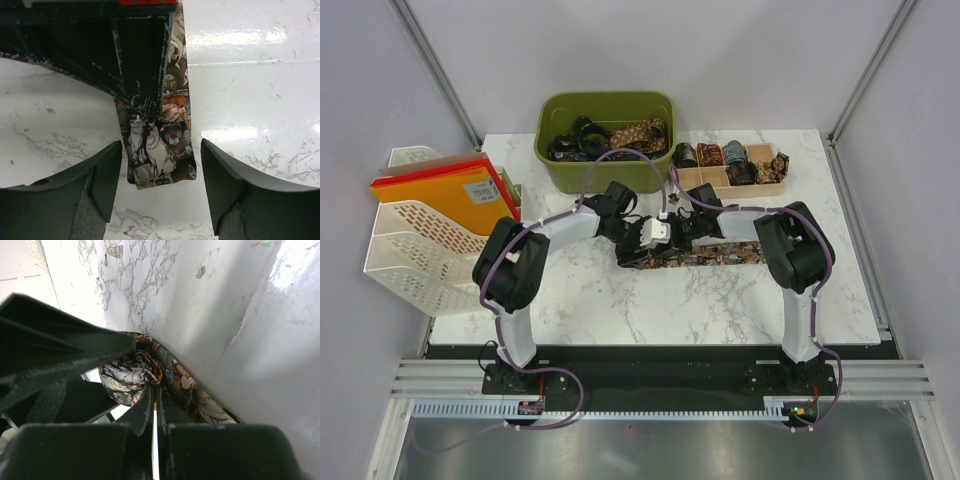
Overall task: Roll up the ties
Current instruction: Roll the tie at the center of the board.
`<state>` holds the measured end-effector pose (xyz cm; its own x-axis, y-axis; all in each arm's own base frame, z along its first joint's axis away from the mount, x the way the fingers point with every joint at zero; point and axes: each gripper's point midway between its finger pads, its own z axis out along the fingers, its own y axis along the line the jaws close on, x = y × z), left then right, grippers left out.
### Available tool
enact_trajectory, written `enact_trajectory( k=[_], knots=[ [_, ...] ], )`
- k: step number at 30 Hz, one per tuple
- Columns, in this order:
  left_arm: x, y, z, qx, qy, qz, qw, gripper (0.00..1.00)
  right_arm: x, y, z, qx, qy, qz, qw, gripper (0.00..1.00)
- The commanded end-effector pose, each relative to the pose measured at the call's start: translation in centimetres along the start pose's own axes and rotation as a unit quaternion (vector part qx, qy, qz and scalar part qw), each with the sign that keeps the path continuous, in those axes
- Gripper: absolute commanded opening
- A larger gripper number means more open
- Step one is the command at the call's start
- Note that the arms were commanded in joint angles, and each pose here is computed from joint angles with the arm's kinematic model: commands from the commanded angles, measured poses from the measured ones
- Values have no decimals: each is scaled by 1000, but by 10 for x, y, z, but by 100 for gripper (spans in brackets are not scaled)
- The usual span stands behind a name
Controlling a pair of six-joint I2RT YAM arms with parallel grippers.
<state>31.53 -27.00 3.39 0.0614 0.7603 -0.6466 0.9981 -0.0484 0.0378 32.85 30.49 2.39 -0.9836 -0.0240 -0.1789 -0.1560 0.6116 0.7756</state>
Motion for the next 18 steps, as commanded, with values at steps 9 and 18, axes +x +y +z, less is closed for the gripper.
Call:
enact_trajectory(
  k=[9, 18],
  knots=[
    [-4, -1, 0, -10, 5, 3, 1000, 28, -10, 20, -5, -22, -2, -28, 999, 5],
    [4, -10, 0, -2, 12, 10, 1000, 15, -31, 38, -36, -29, -24, -26, 999, 30]
  ],
)
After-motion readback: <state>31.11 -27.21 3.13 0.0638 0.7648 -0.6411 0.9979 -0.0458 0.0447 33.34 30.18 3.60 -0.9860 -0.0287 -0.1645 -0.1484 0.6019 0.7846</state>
